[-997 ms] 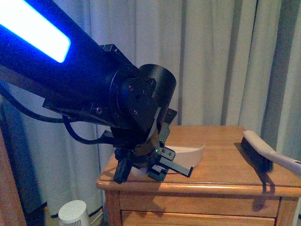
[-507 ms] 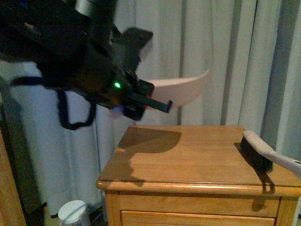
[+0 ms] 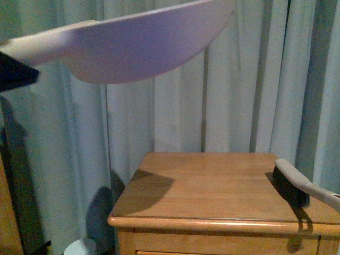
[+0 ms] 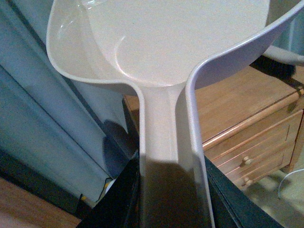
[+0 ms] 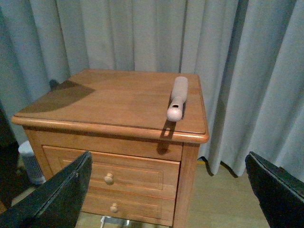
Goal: Clean up trash
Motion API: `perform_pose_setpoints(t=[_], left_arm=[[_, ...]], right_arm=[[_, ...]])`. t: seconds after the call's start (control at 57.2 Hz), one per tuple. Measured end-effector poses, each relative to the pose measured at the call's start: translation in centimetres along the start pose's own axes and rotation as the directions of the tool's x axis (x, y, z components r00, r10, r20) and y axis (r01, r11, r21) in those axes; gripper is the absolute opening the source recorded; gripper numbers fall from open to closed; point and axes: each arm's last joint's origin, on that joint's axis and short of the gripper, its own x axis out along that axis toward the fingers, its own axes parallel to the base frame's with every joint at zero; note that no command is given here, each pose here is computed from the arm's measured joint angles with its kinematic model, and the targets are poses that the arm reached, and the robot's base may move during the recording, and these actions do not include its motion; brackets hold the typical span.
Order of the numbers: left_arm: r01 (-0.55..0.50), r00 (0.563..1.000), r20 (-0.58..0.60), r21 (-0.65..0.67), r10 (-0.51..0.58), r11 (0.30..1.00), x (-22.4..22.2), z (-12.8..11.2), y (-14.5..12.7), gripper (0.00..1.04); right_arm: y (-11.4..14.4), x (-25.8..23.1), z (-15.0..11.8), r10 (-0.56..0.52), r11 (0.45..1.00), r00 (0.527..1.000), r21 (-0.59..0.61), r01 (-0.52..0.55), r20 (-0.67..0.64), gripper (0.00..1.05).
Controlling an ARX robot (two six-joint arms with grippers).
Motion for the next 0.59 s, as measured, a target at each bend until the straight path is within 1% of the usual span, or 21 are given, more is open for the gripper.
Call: perform_pose_setpoints(t=[0.122, 0.21, 0.437, 0.595], left_arm=[[-0.013, 1.000, 0.023, -0.007, 0.013, 1.000, -3.9, -0.4, 0.4, 0.29], [-0.016, 1.000, 0.024, -0.014, 0.016, 1.000, -6.3, -1.2, 0.5, 0.29], [-0.052, 0.999, 0.009, -0.035, 0.052, 0.998, -9.6, -3.2, 0.5, 0.29], [-0.076, 0.997, -0.011, -0.058, 0.075, 0.995, -11.0, -4.6, 0.6, 0.29]], right_arm=[[0.0, 0.0, 0.0, 0.000, 1.000, 1.000, 0.000, 0.000, 0.000, 0.97], [0.0, 0.0, 0.0, 0.000, 1.000, 1.000, 0.000, 0.000, 0.000, 0.97], [0.0, 0.0, 0.0, 0.000, 1.000, 1.000, 0.000, 0.000, 0.000, 0.97], [0.0, 0.0, 0.0, 0.000, 1.000, 1.000, 0.000, 0.000, 0.000, 0.97]])
